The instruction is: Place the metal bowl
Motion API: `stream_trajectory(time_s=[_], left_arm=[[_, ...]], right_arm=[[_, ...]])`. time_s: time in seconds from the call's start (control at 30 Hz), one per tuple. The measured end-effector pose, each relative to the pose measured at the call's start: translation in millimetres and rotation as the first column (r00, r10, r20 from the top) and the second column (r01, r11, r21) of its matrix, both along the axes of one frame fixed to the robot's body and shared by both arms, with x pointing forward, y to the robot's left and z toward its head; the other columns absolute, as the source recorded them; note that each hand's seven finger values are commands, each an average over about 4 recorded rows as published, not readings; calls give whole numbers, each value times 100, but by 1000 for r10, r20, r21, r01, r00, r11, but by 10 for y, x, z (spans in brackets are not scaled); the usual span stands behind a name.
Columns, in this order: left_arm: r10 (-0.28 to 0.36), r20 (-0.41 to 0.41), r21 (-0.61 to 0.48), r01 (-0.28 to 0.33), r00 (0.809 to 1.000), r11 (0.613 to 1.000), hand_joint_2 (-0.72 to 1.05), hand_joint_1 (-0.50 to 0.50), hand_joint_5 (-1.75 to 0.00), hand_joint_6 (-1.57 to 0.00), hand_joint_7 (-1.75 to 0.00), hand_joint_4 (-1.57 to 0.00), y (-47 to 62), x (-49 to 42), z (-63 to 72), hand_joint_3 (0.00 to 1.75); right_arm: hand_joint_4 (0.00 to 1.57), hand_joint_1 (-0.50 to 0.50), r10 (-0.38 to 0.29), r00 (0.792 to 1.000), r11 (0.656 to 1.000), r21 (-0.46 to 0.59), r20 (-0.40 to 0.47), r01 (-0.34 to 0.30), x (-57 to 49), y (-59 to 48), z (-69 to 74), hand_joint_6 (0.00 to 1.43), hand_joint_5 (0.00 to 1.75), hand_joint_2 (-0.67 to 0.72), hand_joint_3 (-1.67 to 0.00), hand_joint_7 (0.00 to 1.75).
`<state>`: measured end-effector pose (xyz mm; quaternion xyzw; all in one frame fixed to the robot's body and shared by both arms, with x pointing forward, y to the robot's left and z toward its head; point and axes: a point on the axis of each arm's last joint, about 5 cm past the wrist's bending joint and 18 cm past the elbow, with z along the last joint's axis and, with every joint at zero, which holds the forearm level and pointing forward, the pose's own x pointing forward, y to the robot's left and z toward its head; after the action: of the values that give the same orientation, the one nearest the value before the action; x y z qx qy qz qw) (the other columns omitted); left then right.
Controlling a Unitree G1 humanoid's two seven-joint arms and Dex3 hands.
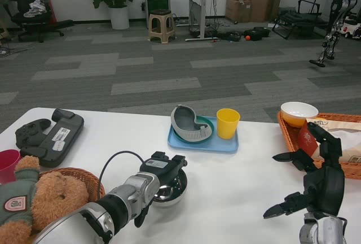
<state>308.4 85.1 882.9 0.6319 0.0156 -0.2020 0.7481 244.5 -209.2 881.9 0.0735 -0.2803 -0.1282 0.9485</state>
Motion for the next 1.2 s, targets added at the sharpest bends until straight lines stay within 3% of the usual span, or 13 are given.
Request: stream_trajectory(time_s=[0.03,0.2,0.47,0.6,0.8,1.03,1.13,1.2], left_arm=[[-2,-1,-1,2,1000,1000,5,-48,-31,0,-42,0,0,0,0,0],[-4,-1,-24,4,1000,1000,-21,-48,-23,0,-40,0,1,-1,6,0],[38,9,-158,-36,999,987,-50,-46,-21,0,-28,0,63,-35,-2,0],[75,39,-282,-62,996,957,-59,-46,-21,0,-23,0,139,-63,16,0],[142,131,-521,-54,981,852,-64,-46,-15,0,-21,0,297,-86,127,0],[229,208,-690,-23,951,723,-64,-47,-21,0,-21,0,436,-127,249,0],[264,241,-755,9,934,656,-64,-46,-21,0,-21,0,500,-155,286,0],[285,267,-811,55,920,582,-59,-46,-15,0,-21,0,540,-181,307,0]], right_arm=[[94,29,0,1000,1000,0,0,0,0,0,0,0,107,72,0,91],[94,29,-1,1000,1000,1,0,1,0,0,0,0,107,72,0,91],[94,29,0,1000,1000,2,1,0,1,2,2,0,107,72,0,91],[94,29,2,1000,1000,4,3,-2,2,7,4,0,107,72,0,91],[94,29,6,1000,1000,8,8,-6,6,17,12,0,107,72,0,91],[94,29,9,1000,1000,12,12,-9,5,23,16,0,107,72,0,91],[94,29,9,1000,1000,14,12,-9,2,23,14,0,107,72,0,91],[94,29,9,1000,1000,15,12,-9,0,24,14,0,107,72,0,91]])
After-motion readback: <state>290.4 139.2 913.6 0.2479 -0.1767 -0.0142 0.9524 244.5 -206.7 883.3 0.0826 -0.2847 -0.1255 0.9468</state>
